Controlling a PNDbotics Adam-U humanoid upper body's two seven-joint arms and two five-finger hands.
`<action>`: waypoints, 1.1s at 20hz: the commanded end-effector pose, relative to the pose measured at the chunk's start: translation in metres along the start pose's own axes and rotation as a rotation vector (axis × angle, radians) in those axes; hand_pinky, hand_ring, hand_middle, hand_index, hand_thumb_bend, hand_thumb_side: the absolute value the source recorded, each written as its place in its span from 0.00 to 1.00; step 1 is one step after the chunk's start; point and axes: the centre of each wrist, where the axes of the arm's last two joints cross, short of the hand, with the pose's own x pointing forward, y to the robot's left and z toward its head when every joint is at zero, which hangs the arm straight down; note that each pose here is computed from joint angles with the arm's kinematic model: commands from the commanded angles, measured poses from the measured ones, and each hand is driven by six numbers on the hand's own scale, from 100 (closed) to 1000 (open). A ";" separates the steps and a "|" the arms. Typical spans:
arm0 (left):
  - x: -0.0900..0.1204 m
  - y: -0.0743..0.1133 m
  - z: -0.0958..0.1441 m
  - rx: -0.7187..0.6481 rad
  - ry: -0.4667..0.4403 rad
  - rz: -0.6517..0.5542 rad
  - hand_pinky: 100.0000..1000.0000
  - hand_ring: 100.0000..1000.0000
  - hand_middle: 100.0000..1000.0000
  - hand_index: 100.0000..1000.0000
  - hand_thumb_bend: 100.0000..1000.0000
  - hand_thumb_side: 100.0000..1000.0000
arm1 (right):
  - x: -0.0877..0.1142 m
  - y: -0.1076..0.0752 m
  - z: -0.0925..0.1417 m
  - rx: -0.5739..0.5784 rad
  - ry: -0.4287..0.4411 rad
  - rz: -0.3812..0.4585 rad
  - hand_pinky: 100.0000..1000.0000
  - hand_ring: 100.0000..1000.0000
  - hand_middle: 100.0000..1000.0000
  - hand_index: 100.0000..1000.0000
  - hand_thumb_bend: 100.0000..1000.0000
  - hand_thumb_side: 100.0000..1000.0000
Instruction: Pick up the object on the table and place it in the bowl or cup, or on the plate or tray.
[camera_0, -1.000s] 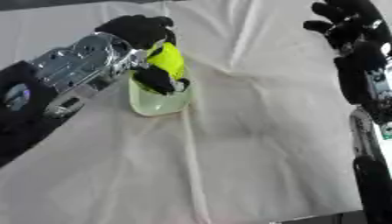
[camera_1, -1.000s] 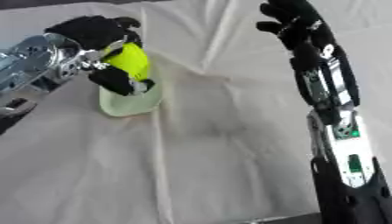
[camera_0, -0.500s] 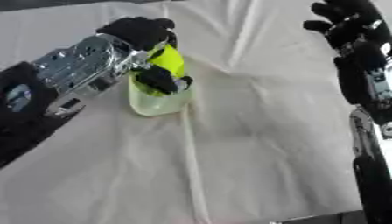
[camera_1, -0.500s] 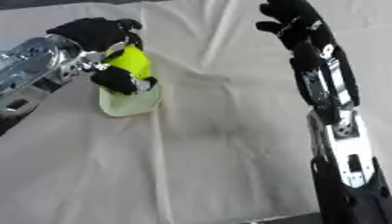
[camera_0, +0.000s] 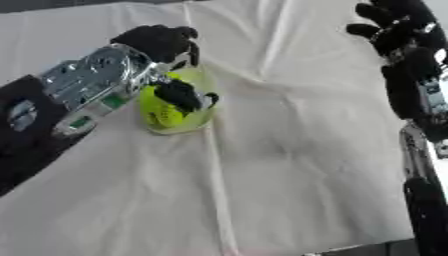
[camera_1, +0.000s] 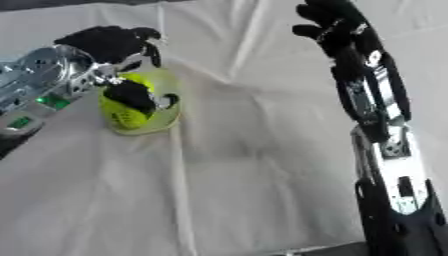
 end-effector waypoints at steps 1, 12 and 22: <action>-0.002 0.007 0.003 -0.168 0.126 0.136 0.60 0.77 1.00 0.82 0.40 0.72 | 0.004 -0.003 -0.006 0.002 -0.023 0.010 0.84 0.91 0.91 0.98 0.00 0.78; -0.001 0.040 0.055 0.002 0.050 0.161 0.66 0.80 1.00 0.93 0.62 0.94 | 0.004 -0.003 -0.004 0.000 -0.017 0.008 0.84 0.91 0.91 0.98 0.00 0.78; -0.022 0.031 0.057 0.192 -0.001 0.130 1.00 1.00 1.00 1.00 0.65 1.00 | 0.004 -0.003 -0.004 -0.006 -0.018 0.004 0.84 0.91 0.91 0.98 0.00 0.77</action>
